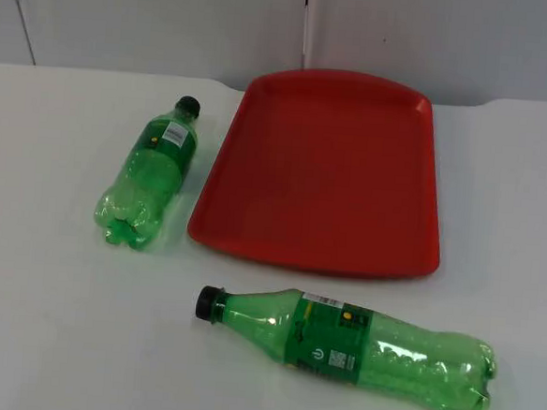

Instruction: Place the bottle upright on the tray.

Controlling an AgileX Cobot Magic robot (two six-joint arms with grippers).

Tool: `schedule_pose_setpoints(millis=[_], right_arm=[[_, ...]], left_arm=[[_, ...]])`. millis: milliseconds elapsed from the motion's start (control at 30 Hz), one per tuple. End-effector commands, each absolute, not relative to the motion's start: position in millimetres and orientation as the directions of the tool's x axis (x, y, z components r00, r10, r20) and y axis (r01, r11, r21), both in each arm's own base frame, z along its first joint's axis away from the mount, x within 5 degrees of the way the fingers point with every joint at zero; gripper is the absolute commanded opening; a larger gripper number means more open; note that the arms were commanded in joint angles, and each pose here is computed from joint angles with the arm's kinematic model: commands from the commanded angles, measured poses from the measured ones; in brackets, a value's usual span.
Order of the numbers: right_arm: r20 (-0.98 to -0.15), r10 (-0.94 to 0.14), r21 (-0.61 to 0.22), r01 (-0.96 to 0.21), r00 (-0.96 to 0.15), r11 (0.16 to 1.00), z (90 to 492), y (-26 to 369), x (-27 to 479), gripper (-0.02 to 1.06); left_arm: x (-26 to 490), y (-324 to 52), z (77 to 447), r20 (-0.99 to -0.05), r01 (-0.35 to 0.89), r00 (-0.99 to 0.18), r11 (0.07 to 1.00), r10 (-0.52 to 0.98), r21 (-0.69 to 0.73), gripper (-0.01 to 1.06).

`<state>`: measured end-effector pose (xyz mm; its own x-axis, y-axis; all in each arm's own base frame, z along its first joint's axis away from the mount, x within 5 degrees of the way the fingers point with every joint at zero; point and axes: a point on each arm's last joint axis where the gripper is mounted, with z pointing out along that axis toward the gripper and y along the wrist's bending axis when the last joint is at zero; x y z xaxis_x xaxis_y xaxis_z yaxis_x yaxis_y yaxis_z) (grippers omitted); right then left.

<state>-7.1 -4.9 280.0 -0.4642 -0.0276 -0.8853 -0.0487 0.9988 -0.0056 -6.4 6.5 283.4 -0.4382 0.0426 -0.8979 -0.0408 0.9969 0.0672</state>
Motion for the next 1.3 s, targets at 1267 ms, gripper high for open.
schedule_pose_setpoints(millis=[1267], right_arm=[[-0.889,-0.027,-0.006,-0.048,-0.457,0.999,280,-4,-7,1.05]], left_arm=[[84,-3,301,-0.871,0.01,-0.49,0.999,-0.033,-0.043,1.05]])
